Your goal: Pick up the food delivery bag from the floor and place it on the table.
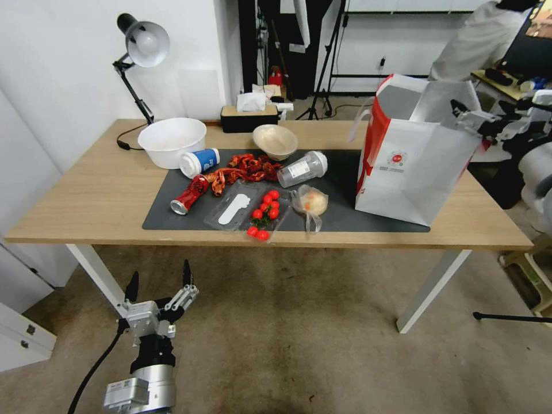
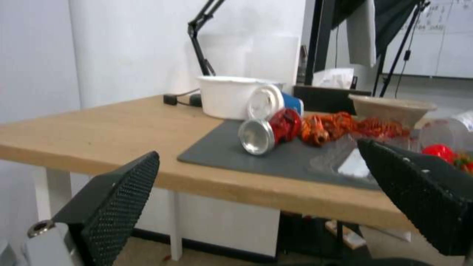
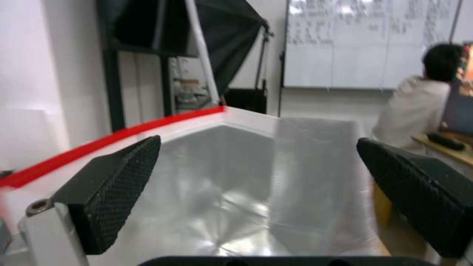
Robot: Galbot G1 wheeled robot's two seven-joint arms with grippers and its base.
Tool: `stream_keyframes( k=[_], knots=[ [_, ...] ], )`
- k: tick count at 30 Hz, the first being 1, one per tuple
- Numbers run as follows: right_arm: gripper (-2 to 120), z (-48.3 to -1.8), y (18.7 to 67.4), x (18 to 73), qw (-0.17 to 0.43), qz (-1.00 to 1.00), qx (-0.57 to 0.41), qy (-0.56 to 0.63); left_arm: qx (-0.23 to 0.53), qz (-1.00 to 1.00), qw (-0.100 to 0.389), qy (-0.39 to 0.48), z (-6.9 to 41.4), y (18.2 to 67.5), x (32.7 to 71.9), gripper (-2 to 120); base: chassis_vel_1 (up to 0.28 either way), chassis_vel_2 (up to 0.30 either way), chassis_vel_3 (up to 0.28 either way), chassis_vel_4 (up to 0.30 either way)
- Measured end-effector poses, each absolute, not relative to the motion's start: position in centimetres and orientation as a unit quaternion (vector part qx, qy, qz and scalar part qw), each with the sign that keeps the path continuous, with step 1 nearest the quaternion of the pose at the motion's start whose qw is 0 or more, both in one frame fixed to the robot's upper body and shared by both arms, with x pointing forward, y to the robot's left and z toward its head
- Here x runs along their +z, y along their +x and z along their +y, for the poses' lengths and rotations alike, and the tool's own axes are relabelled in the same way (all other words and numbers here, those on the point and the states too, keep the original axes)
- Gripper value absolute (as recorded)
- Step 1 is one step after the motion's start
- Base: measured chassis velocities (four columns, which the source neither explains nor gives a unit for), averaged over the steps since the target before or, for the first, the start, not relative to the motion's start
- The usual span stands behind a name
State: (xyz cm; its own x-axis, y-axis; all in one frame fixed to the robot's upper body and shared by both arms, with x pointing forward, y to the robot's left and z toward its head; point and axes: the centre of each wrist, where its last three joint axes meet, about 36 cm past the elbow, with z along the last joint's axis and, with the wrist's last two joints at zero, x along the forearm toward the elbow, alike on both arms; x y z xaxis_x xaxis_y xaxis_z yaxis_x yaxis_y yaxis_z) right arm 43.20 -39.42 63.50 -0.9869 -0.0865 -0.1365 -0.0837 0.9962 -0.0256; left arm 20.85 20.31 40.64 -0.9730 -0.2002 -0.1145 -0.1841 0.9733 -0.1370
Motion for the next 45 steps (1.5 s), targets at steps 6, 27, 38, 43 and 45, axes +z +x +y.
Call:
stream_keyframes(
  k=[6, 27, 38, 43, 45],
  knots=[
    [100, -36.3, 40.7, 60.8, 0.13, 0.987, -0.044, -0.083, -0.062, 0.991, 0.069, -0.094, 20.6, 20.5, 41.6, 100, 0.0, 0.0, 0.0, 0.0],
    [100, -30.2, 26.5, 45.4, 0.121, 0.989, -0.022, -0.085, -0.064, 0.993, 0.094, -0.015, 20.7, 19.9, 41.9, 100, 0.0, 0.0, 0.0, 0.0],
    [100, -29.7, 23.3, 40.0, 0.078, 0.996, 0.02, -0.043, -0.053, 0.995, 0.086, -0.005, 20.7, 20.8, 39.6, 100, 0.0, 0.0, 0.0, 0.0],
    [100, -29.8, 22.9, 39.1, 0.06, 0.997, 0.028, -0.042, -0.053, 0.995, 0.082, -0.001, 20.3, 21.0, 38.8, 100, 0.0, 0.0, 0.0, 0.0],
    [100, -29.8, 22.9, 38.9, 0.058, 0.997, 0.029, -0.041, -0.053, 0.995, 0.081, -0.001, 20.3, 21.0, 38.6, 100, 0.0, 0.0, 0.0, 0.0]
  ],
)
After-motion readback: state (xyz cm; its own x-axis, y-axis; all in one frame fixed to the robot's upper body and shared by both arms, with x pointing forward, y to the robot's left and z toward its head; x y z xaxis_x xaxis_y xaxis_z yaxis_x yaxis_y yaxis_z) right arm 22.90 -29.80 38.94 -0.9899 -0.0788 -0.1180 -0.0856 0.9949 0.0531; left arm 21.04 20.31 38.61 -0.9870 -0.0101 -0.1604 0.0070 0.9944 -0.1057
